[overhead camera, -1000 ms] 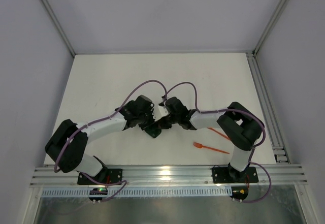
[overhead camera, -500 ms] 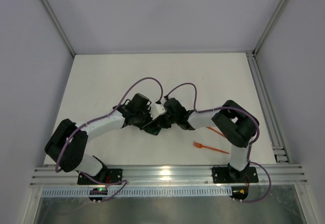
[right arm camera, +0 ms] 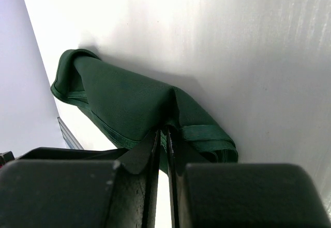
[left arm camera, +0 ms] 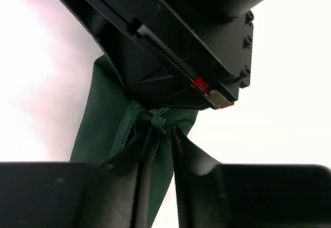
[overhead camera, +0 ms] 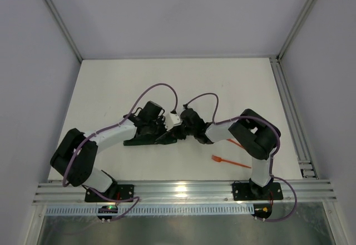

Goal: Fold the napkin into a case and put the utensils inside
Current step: Stuff the top corner of the smaller-rectangle-folded napkin into the folded napkin.

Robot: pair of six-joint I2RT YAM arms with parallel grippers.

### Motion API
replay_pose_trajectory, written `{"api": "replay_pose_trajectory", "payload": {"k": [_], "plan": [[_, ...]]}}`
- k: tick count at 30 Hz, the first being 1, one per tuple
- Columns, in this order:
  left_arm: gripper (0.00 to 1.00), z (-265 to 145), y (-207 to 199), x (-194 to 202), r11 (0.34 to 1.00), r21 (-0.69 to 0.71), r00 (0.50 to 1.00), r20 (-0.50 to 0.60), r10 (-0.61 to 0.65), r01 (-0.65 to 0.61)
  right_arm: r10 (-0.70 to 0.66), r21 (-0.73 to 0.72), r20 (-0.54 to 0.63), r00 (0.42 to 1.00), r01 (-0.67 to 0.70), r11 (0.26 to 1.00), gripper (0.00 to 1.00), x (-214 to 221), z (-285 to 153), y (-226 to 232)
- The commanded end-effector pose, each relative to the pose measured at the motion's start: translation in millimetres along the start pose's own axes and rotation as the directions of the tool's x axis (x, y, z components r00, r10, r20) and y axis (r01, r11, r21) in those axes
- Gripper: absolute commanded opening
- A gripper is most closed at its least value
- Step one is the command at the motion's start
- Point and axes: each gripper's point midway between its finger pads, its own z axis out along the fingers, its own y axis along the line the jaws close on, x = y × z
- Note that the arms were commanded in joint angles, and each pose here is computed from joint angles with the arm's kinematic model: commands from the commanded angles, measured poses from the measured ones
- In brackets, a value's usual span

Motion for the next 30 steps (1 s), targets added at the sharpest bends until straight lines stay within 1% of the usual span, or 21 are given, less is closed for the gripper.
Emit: {"api": "replay_pose_trajectory", "payload": {"k": [1,2,3,5,6,8,9,11,12,13,15,16,18,20,23,25,30], "plan": [[0.24,-6,-6,-20,0.998,0.054,0.998,0.050,0.037,-0.039,0.038,0.047,0.034,0.999,-0.039,0.998,0.12,0,6,-20],[0.27,-8,-7,-20,0.997,0.061,0.998,0.046,0.048,-0.051,0.039,0.047,0.031,0.999,-0.040,0.998,0.12,2,6,-21],[0.32,-12,-10,-18,0.996,0.073,0.998,0.033,0.050,-0.052,0.043,0.047,0.028,0.999,-0.044,0.998,0.12,3,5,-23],[0.39,-19,-12,-25,0.993,0.091,0.997,0.037,0.067,-0.070,0.057,0.048,0.027,0.998,-0.058,0.997,0.12,5,6,-26],[0.41,-24,-15,-23,0.992,0.107,0.998,0.021,0.063,-0.065,0.059,0.045,0.025,0.998,-0.060,0.997,0.12,5,6,-27],[0.45,-34,-15,-34,0.991,0.114,0.997,0.036,0.072,-0.076,0.065,0.045,0.020,0.998,-0.066,0.997,0.12,7,6,-28],[0.47,-38,-17,-33,0.990,0.123,0.998,0.025,0.064,-0.066,0.067,0.045,0.017,0.998,-0.068,0.997,0.12,8,7,-29],[0.50,-47,-13,-44,0.994,0.090,0.997,0.048,0.055,-0.059,0.064,0.046,0.018,0.998,-0.065,0.997,0.12,8,7,-30],[0.51,-48,-3,-44,0.998,0.037,0.998,0.037,0.047,-0.048,0.062,0.045,0.017,0.998,-0.063,0.997,0.12,8,7,-30],[0.52,-49,4,-50,0.999,-0.004,0.998,0.052,0.042,-0.042,0.061,0.047,0.018,0.998,-0.062,0.997,0.12,8,6,-30],[0.56,-43,18,-45,0.997,-0.071,0.999,0.027,0.020,-0.018,0.059,0.045,0.020,0.998,-0.060,0.997,0.12,8,5,-30],[0.57,-38,22,-45,0.996,-0.085,0.999,0.031,0.024,-0.021,0.056,0.045,0.020,0.998,-0.057,0.997,0.12,8,5,-30],[0.58,-23,24,-35,0.997,-0.081,1.000,-0.011,0.007,-0.008,0.044,0.046,0.019,0.999,-0.045,0.998,0.12,7,4,-29],[0.61,-13,27,-29,0.996,-0.087,0.999,-0.031,-0.004,0.001,0.037,0.049,0.019,0.999,-0.038,0.998,0.12,7,4,-28],[0.64,-4,34,-28,0.993,-0.116,0.999,-0.034,-0.001,-0.003,0.037,0.046,0.019,0.999,-0.038,0.998,0.12,7,3,-27],[0.65,0,37,-23,0.992,-0.123,0.999,-0.050,0.003,-0.009,0.036,0.040,0.018,0.999,-0.037,0.999,0.12,7,3,-26],[0.59,9,26,-7,0.997,-0.078,0.995,-0.099,0.008,-0.016,0.039,0.034,0.019,0.999,-0.040,0.999,0.12,6,3,-24]]}}
